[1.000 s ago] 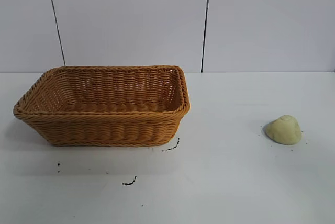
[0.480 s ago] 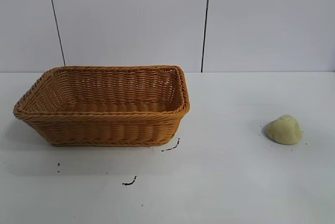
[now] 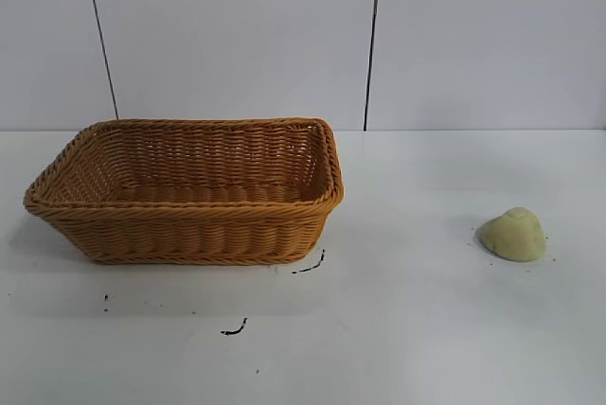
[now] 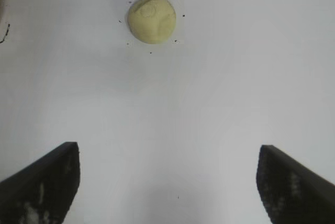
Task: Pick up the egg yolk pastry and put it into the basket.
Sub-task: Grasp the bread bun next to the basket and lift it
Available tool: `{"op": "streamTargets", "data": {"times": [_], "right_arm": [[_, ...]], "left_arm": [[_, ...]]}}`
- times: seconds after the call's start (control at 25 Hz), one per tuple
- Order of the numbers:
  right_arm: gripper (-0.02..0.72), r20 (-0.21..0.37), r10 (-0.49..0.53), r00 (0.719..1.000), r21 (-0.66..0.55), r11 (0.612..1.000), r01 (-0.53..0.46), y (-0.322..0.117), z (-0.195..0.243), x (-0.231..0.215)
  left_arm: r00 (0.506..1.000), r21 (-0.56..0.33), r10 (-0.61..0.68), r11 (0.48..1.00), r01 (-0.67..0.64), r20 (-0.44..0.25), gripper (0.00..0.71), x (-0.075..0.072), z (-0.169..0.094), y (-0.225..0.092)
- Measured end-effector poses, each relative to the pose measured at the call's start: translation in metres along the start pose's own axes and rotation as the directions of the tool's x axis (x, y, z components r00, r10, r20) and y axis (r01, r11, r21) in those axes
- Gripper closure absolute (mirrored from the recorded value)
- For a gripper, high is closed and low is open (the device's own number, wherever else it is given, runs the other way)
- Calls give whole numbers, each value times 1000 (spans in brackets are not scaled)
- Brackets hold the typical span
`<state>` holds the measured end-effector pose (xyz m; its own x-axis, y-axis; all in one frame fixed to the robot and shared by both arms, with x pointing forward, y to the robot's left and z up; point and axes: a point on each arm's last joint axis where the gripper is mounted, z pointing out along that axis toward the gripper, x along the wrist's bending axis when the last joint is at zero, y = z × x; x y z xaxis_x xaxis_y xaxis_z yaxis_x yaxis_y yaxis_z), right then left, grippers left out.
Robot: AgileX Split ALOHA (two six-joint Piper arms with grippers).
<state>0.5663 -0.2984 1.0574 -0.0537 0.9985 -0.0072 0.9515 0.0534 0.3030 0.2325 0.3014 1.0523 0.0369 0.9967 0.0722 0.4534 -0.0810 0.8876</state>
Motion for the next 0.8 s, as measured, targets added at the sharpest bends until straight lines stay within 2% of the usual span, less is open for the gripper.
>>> {"op": "streamTargets", "data": {"times": [0.24, 0.36, 0.56, 0.8], "right_arm": [[48, -2, 0, 1000, 36, 999, 0, 40, 45, -3], [48, -7, -30, 1000, 49, 998, 30, 53, 62, 2], [48, -24, -82, 996, 66, 994, 84, 59, 89, 22], [48, -32, -92, 995, 103, 990, 94, 59, 124, 27]], "left_arm": [[1000, 0, 0, 1000, 0, 0, 14, 0, 0, 0], [1000, 0, 0, 1000, 0, 0, 14, 0, 0, 0], [1000, 0, 0, 1000, 0, 0, 14, 0, 0, 0], [1000, 0, 0, 1000, 0, 0, 14, 0, 0, 0]]}}
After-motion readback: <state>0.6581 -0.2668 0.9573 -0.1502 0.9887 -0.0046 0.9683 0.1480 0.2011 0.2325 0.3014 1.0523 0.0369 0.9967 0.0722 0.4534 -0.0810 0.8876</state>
